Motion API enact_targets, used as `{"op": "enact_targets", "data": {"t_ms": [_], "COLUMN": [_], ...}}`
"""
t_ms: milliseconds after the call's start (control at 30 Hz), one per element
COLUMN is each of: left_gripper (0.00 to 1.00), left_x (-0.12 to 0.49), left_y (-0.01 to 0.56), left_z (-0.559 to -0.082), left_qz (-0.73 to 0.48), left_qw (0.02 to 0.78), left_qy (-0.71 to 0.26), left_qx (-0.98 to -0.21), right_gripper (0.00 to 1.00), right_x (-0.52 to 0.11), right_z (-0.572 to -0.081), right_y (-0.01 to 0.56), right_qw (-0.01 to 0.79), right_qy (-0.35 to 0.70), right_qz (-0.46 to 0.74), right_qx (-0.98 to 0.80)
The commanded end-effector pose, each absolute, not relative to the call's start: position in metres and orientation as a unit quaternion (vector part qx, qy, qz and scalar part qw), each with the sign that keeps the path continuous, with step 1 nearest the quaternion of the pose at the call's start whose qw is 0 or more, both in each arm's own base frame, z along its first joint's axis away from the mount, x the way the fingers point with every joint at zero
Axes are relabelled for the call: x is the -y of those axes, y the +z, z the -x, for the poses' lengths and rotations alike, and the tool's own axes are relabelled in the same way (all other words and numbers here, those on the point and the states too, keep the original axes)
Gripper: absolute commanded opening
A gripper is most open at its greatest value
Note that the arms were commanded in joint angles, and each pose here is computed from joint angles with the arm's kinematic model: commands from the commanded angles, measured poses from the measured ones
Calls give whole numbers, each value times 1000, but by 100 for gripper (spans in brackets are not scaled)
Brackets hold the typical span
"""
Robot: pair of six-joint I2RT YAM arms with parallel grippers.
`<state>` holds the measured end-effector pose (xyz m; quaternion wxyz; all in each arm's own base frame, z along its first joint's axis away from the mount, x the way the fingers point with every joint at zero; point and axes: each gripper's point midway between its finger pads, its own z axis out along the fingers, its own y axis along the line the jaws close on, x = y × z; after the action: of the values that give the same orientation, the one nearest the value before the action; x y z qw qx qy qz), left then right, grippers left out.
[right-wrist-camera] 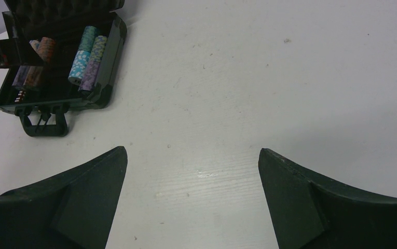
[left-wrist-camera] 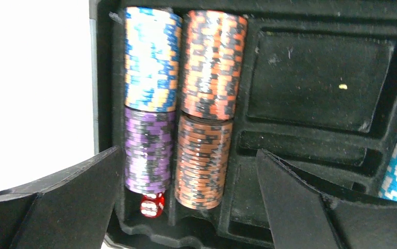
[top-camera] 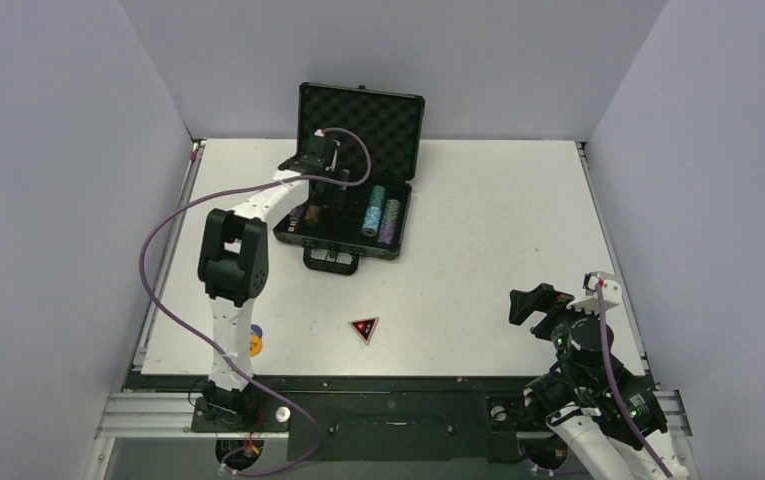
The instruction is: Pack up texas hold em set
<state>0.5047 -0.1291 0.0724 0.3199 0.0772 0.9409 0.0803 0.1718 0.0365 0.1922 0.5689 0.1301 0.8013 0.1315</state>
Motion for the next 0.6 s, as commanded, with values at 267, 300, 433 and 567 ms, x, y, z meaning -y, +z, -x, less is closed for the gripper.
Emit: {"op": "enact_targets", "data": {"t_ms": [267,300,433,567], "left_gripper": [96,96,96,83], "left_x": [133,136,119,116], "left_y": [197,188,161,140], "left_z": [-499,-497,-477,-457], "left_qz": [126,142,210,230], "left_qw": [458,448,400,386], "left_qy": [-68,-114,-132,-134], "left_qx": [-877,-875,-882,-883], "right_gripper": [93,93,93,93], "right_x": [-34,-34,-33,-33], "right_z": [-176,-176,-176,-176], "right_y": [199,200,200,200], "right_qw": [584,585,586,588], "right_qy": [132,132,131,132], "right_qz": [-141,-142,-145,-146], "right_qx": [-788,-788,-787,-785]}}
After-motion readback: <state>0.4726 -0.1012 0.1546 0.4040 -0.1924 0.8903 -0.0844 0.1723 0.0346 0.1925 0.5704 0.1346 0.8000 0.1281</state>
